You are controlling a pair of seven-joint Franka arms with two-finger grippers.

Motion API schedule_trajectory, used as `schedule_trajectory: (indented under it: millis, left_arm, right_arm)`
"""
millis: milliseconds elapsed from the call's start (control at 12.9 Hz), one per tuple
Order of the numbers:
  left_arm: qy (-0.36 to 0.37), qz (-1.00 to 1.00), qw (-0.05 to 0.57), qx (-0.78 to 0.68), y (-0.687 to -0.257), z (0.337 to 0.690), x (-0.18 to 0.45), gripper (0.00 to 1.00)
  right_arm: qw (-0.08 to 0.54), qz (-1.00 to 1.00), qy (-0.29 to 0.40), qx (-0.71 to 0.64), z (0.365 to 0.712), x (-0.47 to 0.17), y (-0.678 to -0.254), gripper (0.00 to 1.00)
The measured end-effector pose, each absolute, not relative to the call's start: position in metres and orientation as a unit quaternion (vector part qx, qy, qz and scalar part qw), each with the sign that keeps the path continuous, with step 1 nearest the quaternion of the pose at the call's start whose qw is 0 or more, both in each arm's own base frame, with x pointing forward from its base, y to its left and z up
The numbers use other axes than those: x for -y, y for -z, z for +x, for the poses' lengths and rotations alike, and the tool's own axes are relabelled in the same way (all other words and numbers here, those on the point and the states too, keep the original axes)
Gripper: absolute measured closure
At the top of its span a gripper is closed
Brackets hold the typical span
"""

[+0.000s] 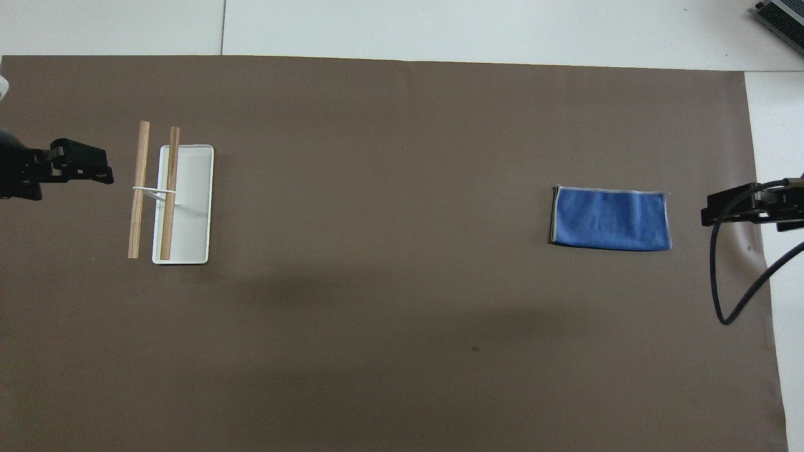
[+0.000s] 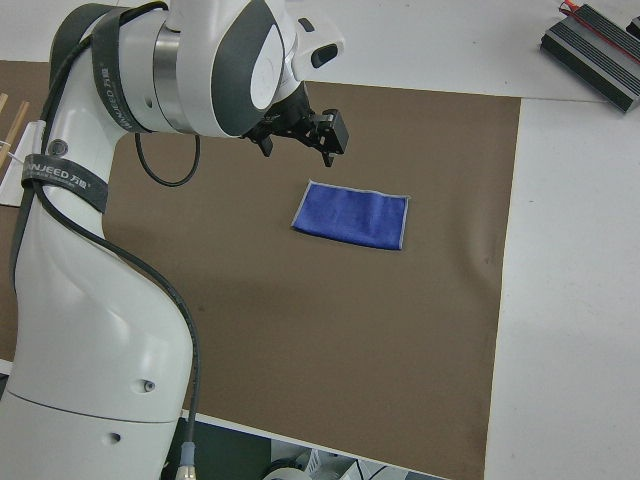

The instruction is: Right arm passes towel to left arm to hang

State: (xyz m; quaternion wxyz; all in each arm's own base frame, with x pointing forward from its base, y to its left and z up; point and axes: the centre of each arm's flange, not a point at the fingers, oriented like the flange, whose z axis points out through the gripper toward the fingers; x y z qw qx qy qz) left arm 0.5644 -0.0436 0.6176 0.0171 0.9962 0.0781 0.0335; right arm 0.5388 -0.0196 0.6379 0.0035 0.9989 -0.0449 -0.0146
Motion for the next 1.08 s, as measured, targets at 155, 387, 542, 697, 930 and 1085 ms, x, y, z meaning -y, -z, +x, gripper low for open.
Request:
schedule_trajectory:
  millis: [155,387,542,697,930,1085]
  left_arm:
    - [-0.033,0.997,0.017,-0.074,-0.617,0.564,0.044,0.00]
    - [-0.033,0.997,0.017,-0.073,-0.617,0.564,0.044,0.00]
    - [-0.033,0.997,0.017,-0.073,-0.617,0.564,0.044,0.00]
    - [-0.033,0.997,0.017,-0.072,-0.617,0.564,0.044,0.00]
    - [-0.032,0.997,0.017,-0.071,-0.617,0.564,0.044,0.00]
    - [-0.032,0.997,0.017,-0.071,-0.617,0.564,0.044,0.00]
  right_arm:
    - [0.003,0.999,0.015,0.045,0.539,0.020,-0.638,0.00]
    - [0.003,0.999,0.018,0.046,0.538,0.021,-0.634,0.00]
    - [0.003,0.999,0.007,0.048,0.540,0.024,-0.628,0.00]
    - [0.002,0.999,-0.020,0.049,0.544,0.025,-0.613,0.00]
    - [0.001,0.998,-0.039,0.048,0.548,0.025,-0.562,0.00]
    - [0.001,0.998,-0.049,0.048,0.550,0.025,-0.531,0.00]
